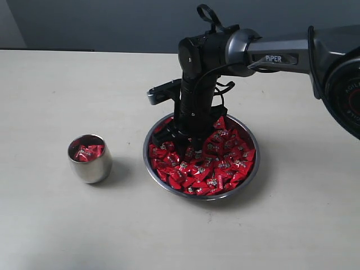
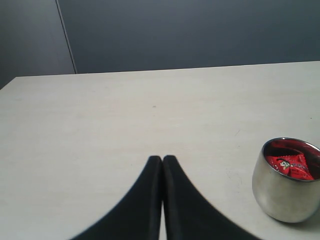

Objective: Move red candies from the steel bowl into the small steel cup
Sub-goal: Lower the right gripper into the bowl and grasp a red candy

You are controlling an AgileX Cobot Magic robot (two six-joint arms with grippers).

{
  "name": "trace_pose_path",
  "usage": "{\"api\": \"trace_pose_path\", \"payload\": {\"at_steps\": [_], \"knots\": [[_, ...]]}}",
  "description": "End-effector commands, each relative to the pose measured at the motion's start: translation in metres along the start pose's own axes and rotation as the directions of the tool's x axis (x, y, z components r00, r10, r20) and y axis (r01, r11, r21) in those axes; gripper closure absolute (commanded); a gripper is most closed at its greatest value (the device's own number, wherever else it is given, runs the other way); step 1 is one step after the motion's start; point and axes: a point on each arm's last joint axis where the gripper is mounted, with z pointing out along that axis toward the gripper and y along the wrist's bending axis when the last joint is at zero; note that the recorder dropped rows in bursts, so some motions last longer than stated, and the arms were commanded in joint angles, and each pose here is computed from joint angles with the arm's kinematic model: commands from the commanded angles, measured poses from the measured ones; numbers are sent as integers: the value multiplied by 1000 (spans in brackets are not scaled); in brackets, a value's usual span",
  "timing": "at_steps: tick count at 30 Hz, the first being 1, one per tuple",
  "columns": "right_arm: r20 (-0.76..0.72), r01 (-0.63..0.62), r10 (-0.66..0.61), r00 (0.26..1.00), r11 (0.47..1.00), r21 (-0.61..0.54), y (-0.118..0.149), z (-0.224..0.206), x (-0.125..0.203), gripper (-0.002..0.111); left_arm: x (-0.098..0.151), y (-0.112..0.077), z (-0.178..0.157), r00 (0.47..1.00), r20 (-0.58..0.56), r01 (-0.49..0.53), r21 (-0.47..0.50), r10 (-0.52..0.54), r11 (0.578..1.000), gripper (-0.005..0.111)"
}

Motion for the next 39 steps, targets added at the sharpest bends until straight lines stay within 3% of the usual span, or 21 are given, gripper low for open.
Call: {"api": "trace_pose_path", "payload": {"at_steps": [1,15,39], "knots": [[-26,9,-8,1000,1000,8,-1,6,1,66,1,0,0,1000,3,5,0,-5,1000,106],[-83,-2,2,997,1000,3,-4,32,2,66,1,0,0,1000,3,5,0,-5,1000,106],[-83,-1,1,997,1000,7,-4,32,3,66,1,0,0,1000,3,5,0,-5,1000,106]]}}
